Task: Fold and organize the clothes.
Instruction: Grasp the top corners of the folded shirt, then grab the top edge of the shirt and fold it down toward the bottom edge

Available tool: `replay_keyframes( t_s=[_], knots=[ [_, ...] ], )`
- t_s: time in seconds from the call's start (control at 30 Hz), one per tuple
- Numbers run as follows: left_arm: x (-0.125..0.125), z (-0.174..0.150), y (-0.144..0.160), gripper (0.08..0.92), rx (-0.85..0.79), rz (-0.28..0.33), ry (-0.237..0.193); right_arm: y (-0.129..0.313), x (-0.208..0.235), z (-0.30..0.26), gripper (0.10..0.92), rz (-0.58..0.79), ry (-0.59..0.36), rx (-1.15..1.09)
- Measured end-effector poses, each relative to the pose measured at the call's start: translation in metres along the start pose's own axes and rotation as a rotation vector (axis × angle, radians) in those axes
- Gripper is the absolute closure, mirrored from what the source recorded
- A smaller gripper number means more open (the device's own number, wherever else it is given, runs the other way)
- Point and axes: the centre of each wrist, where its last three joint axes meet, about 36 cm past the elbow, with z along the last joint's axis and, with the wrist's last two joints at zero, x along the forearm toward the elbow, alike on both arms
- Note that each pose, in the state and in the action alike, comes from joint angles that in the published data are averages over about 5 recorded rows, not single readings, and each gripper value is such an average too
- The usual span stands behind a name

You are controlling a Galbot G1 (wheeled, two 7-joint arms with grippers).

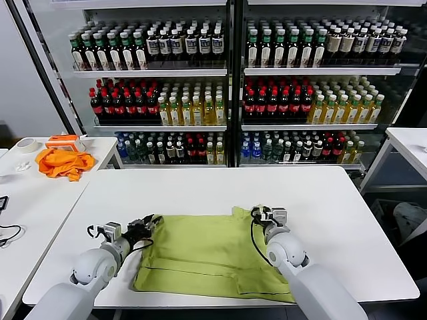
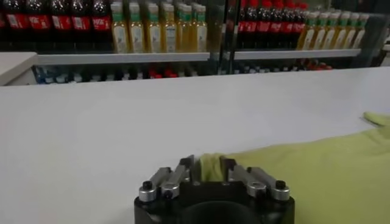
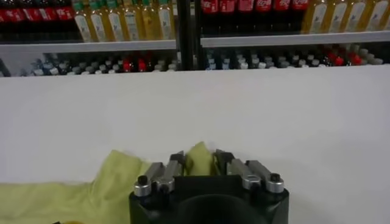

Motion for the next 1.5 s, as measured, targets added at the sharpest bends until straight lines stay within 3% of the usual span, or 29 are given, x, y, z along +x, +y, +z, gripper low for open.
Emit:
replay_keyframes(
  t_s=[0.23, 0.57, 0.83, 1.13, 1.5],
  knots=[
    [-0.001, 0.0, 0.004, 0.912, -0.003, 0.01, -0.024, -0.006, -0.001, 0.002, 0.911, -0.004, -0.054, 0.005],
    [0.013, -0.009, 0.007, 0.916, -0.002, 0.024, -0.095, -0.01, 0.03, -0.007, 0.914, -0.037, -0.138, 0.022],
    [0.042, -0.004, 0.0, 0.916, -0.013, 0.048, -0.124, -0.013, 0.075, 0.009, 0.914, -0.051, -0.137, 0.047],
    [0.075, 0.012, -0.013, 0.916, -0.024, 0.072, -0.129, -0.018, 0.122, 0.031, 0.914, -0.056, -0.135, 0.058],
    [0.092, 0.028, -0.026, 0.916, -0.029, 0.102, -0.112, -0.021, 0.158, 0.055, 0.914, -0.052, -0.109, 0.061]
  ],
)
